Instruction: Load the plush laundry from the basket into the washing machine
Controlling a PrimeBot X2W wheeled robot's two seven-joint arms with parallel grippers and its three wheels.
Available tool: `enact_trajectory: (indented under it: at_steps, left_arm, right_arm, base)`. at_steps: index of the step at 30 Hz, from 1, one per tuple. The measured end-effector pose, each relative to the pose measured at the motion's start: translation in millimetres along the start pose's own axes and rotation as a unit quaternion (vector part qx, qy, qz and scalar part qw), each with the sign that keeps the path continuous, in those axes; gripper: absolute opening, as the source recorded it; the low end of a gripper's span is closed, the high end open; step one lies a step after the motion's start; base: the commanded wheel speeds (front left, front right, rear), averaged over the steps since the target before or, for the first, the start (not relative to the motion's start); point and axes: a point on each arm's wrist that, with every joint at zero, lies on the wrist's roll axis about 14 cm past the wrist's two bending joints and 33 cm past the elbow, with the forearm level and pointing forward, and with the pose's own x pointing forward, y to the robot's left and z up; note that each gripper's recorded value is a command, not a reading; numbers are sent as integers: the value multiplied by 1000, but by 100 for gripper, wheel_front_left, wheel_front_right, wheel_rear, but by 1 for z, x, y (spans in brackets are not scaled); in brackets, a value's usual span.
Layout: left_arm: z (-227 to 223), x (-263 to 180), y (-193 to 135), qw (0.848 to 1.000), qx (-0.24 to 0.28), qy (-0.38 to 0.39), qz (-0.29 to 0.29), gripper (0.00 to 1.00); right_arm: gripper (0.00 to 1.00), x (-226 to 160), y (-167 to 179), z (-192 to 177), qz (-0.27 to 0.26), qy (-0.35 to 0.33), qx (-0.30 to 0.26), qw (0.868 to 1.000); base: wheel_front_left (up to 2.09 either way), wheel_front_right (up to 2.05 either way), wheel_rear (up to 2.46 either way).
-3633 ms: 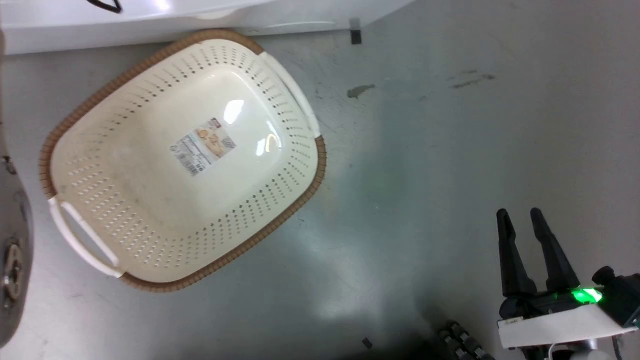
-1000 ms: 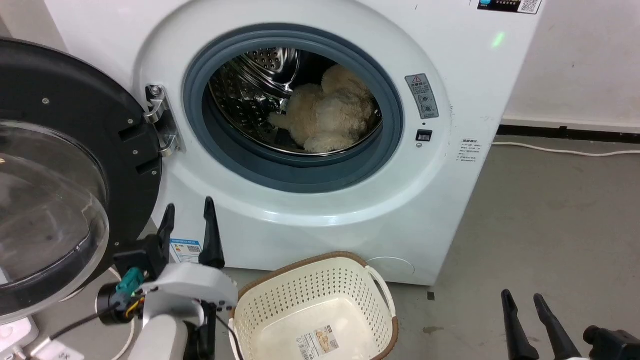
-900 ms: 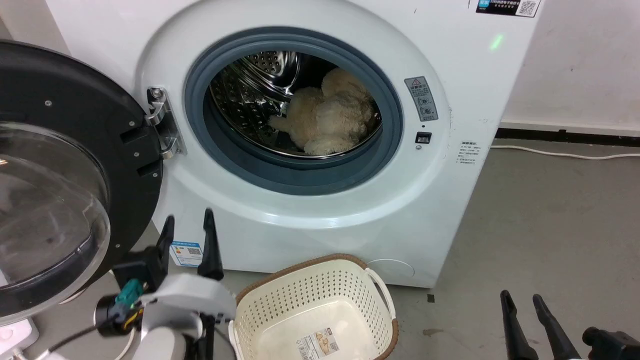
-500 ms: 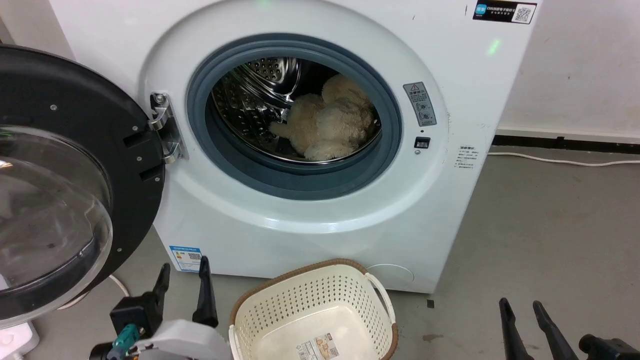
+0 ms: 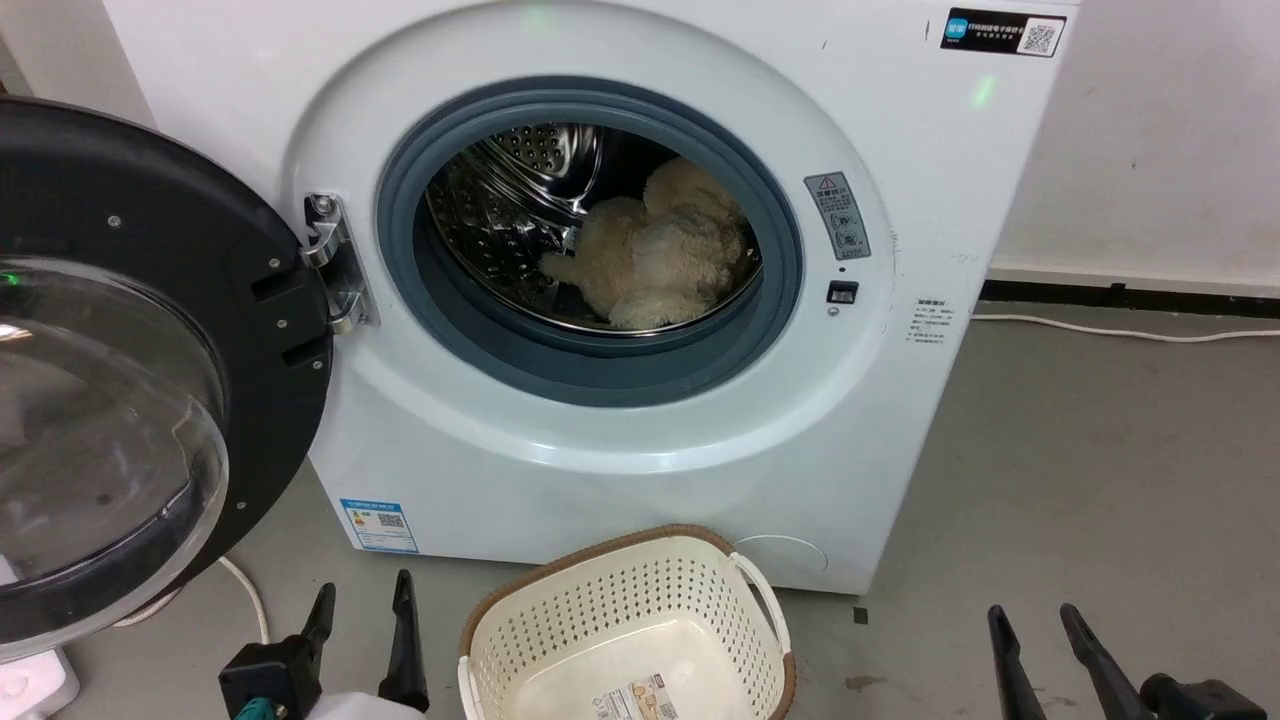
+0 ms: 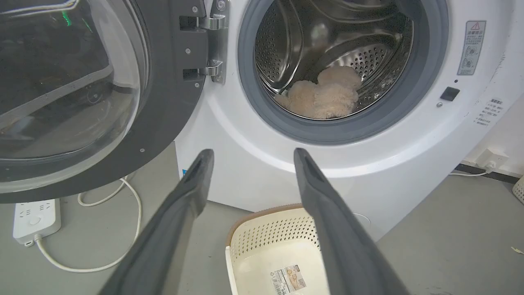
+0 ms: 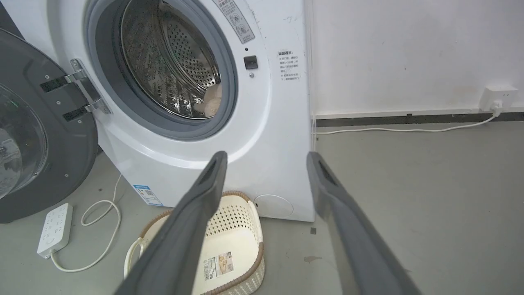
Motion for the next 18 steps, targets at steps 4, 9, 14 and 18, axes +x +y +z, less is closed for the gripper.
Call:
enact_trajectory:
  at_steps: [4, 9, 14, 18]
  left_arm:
    - [-6, -4, -2, 1000, 9, 13, -8, 100]
    - [-7, -4, 0, 1000, 20, 17, -11, 100]
    - [-5, -5, -5, 999, 32, 16, -22, 100]
    - [1, -4, -11, 999, 34, 1, -37, 100]
  right_arm:
    - [100, 1, 1, 2, 2, -1, -2, 1000]
    - [100, 0, 1, 0, 2, 3, -3, 1000]
    - [100, 0, 2, 1, 4, 5, -4, 1000]
    - [100, -2, 1, 0, 3, 7, -3, 1000]
  base:
    - [0, 0, 0]
    - [0, 0, 0]
    - [0, 0, 0]
    - [0, 0, 0]
